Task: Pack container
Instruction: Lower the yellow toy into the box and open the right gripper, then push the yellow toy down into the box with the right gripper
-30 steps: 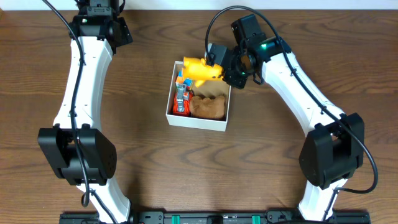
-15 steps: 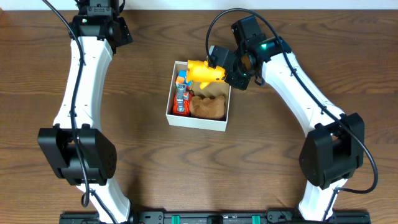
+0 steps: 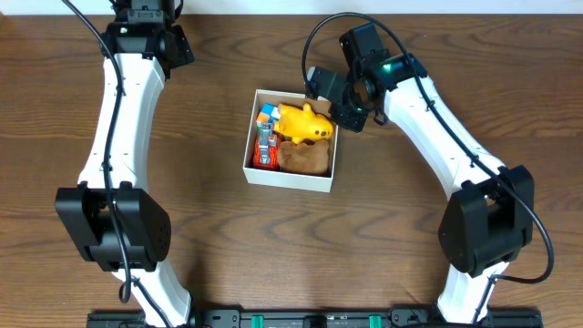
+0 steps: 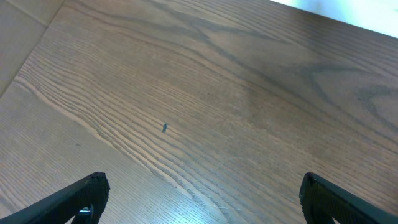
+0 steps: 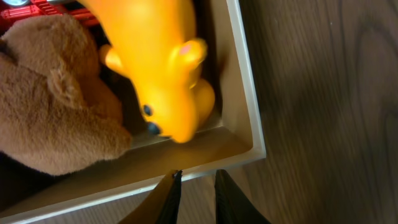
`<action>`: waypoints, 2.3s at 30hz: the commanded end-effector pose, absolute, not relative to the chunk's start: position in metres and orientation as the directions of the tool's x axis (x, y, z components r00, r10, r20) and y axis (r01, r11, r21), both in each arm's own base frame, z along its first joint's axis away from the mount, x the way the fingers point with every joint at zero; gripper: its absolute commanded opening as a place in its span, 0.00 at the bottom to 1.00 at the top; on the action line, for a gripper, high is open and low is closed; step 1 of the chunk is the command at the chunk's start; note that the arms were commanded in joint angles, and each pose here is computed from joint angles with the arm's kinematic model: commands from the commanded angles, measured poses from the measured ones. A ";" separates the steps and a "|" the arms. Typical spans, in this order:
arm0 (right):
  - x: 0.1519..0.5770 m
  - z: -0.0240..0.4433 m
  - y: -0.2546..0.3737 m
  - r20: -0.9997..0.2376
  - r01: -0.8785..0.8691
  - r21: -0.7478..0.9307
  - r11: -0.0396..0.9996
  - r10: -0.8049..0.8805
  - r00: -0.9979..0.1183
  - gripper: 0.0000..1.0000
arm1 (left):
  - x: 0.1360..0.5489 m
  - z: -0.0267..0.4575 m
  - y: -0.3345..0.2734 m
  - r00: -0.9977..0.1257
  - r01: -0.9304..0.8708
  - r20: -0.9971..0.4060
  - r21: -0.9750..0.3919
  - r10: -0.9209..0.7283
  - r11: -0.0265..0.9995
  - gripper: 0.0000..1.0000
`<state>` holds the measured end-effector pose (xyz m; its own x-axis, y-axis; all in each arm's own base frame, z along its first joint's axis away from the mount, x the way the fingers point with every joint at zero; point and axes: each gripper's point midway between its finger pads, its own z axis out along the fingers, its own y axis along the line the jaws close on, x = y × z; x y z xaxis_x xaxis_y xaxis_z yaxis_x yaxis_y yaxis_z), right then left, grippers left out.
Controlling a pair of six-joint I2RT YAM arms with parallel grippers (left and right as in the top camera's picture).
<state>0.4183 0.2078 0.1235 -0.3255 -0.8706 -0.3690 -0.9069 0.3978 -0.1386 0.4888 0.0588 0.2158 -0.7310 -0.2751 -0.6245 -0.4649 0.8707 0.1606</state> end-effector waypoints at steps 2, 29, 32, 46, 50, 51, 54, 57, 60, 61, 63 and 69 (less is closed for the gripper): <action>0.424 0.126 0.202 -0.379 -0.897 -0.149 0.416 -0.862 -0.337 0.23 | 0.489 0.219 0.059 -0.724 -0.469 -0.632 0.156 -0.278 0.869 0.98; 0.413 0.112 0.300 -0.640 -0.952 0.083 0.294 -0.716 -0.277 0.01 | 0.489 0.219 0.059 -0.724 -0.470 -0.632 0.156 -0.278 0.869 0.98; 0.405 0.106 0.309 -0.641 -0.957 0.113 0.267 -0.716 -0.276 0.01 | 0.489 0.219 0.059 -0.724 -0.469 -0.632 0.156 -0.278 0.869 0.98; 0.388 0.107 0.324 -0.652 -0.962 0.164 0.218 -0.708 -0.271 0.01 | 0.489 0.219 0.059 -0.724 -0.469 -0.632 0.156 -0.278 0.869 0.98; 0.389 0.089 0.313 -0.589 -0.954 0.158 0.255 -0.751 -0.298 0.01 | 0.489 0.219 0.059 -0.724 -0.469 -0.632 0.156 -0.278 0.869 0.98; 0.388 0.083 0.312 -0.580 -0.952 0.167 0.256 -0.755 -0.305 0.01 | 0.489 0.219 0.059 -0.724 -0.469 -0.632 0.156 -0.278 0.869 0.98; 0.387 0.066 0.311 -0.556 -0.946 0.193 0.260 -0.765 -0.324 0.01 | 0.489 0.219 0.059 -0.724 -0.469 -0.632 0.156 -0.278 0.869 0.98; 0.382 0.045 0.308 -0.514 -0.934 0.235 0.268 -0.782 -0.353 0.01 | 0.489 0.219 0.059 -0.724 -0.469 -0.632 0.156 -0.278 0.869 0.98; 0.380 0.024 0.295 -0.438 -0.925 0.230 0.303 -0.816 -0.377 0.01 | 0.489 0.219 0.059 -0.724 -0.469 -0.632 0.156 -0.278 0.869 0.98; 0.383 0.018 0.289 -0.409 -0.924 0.207 0.321 -0.830 -0.380 0.01 | 0.489 0.219 0.059 -0.724 -0.469 -0.632 0.156 -0.278 0.869 0.98; 0.391 0.014 0.278 -0.374 -0.923 0.159 0.350 -0.844 -0.384 0.01 | 0.489 0.219 0.059 -0.724 -0.469 -0.632 0.156 -0.278 0.869 0.98; 0.418 0.037 0.265 -0.417 -0.912 0.088 0.400 -0.817 -0.398 0.01 | 0.489 0.219 0.059 -0.724 -0.469 -0.632 0.156 -0.278 0.869 0.98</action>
<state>0.3878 0.2983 0.0442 -0.3471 -0.8033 -0.4839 -0.9377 0.2914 0.1890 0.4888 0.0588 0.2158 -0.7310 -0.2751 -0.6245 -0.4649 0.8707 0.1606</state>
